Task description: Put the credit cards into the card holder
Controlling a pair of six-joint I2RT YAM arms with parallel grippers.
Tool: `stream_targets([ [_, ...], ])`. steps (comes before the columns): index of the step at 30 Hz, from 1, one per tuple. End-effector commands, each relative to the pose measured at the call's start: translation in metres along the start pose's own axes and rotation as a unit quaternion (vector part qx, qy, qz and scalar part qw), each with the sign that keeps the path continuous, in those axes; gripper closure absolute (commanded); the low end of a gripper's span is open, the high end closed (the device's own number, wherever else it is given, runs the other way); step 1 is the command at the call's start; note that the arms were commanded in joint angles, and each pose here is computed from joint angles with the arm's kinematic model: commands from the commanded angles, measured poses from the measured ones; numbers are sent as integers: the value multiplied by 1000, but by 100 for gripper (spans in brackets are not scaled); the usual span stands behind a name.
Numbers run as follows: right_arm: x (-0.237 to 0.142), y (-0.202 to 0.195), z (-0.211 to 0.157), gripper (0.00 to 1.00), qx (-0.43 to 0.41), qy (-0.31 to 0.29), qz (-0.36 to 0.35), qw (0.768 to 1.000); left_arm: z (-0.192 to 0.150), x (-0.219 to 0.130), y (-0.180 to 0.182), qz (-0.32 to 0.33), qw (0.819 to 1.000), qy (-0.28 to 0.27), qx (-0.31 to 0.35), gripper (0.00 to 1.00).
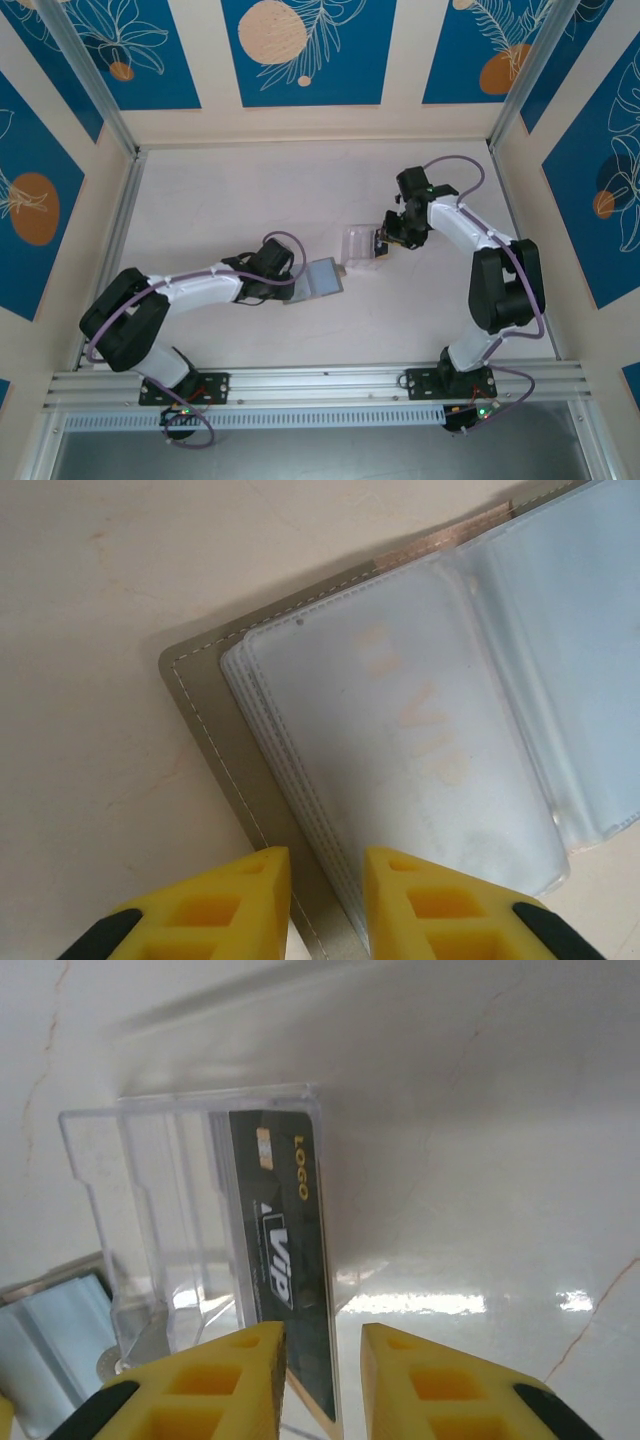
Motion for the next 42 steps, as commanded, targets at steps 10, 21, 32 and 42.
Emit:
stream_targets([
  [10,10,11,6,89,-29,18,-22,999,19,-39,-11,-6,999,-45,17,75],
  [21,-9,28,1,97,-58,19,-15,998,20,-34,-15,-14,999,-36,19,75],
  [32,4,37,-2,82,-61,49,47,996,22,-35,-18,-20,999,-37,19,75],
  [42,7,36,-16,80,-70,70,32,995,21,-33,-18,-21,999,-36,20,75],
])
Point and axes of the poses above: each hand's point on the last joint's axis, 136 mm out from that joint toward the fingers, its own x axis out along the fingers, its own y axis along the line the jaws close on, z = x × y, the point moved 10 cm from there along -x, back along the fingers, and after that the axes turned 15 degrees about -x, right-handed, at the moved point
